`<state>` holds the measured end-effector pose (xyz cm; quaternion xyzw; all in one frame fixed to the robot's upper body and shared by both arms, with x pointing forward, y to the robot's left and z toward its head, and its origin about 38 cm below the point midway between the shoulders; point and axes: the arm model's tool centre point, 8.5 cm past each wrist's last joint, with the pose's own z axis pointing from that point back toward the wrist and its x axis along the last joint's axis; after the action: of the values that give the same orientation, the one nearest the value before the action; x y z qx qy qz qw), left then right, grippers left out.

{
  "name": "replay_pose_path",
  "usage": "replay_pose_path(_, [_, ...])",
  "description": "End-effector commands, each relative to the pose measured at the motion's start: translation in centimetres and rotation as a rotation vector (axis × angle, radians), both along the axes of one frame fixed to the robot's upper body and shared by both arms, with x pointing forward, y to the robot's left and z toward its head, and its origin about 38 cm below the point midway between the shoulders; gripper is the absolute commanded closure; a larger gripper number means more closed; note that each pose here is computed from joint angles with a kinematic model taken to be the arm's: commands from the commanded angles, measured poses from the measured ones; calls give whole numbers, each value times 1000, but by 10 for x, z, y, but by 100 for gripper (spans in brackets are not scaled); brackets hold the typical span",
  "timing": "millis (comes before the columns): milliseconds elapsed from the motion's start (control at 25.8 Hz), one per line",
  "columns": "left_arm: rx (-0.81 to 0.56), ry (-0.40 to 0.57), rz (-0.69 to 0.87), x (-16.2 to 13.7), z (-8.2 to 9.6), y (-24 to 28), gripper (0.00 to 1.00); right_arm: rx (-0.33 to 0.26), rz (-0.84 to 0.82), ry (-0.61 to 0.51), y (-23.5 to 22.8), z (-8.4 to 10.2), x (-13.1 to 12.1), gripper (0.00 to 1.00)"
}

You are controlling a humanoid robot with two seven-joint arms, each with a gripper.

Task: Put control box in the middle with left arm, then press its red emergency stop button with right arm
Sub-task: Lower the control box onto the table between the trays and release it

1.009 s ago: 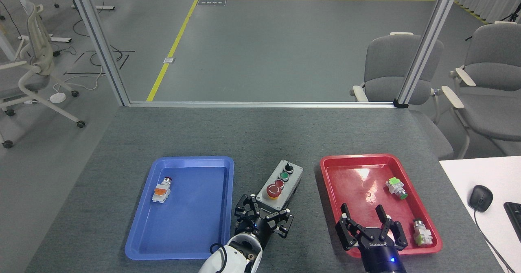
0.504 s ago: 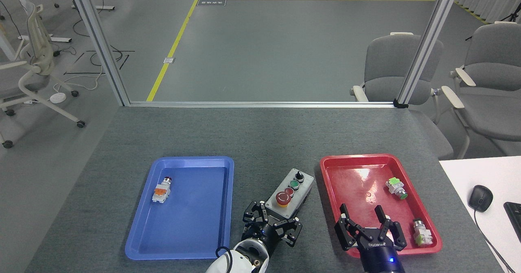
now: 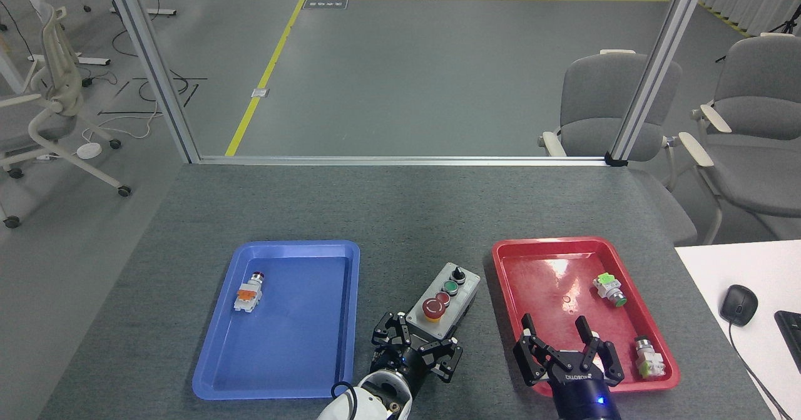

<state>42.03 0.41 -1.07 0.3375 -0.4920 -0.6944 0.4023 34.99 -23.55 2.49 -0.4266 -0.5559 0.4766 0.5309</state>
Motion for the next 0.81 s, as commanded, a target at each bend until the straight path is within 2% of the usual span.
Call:
replay_pose_path(0, [4, 3, 2, 0, -1, 1, 35, 0, -2, -3, 0, 0, 0, 2])
replay_pose_path(233, [12, 13, -1, -2, -5, 2, 22, 1, -2, -4, 1, 1, 0, 2])
replay_pose_path(310, [21, 22, -3, -3, -9, 3, 21, 1, 0, -4, 1, 1, 0, 2])
replay_pose_path(427, [31, 27, -9, -5, -12, 3, 11, 1, 0, -3, 1, 0, 0, 2])
replay_pose_path(776, [21, 28, -13, -9, -13, 1, 2, 9, 2, -5, 4, 1, 1, 2])
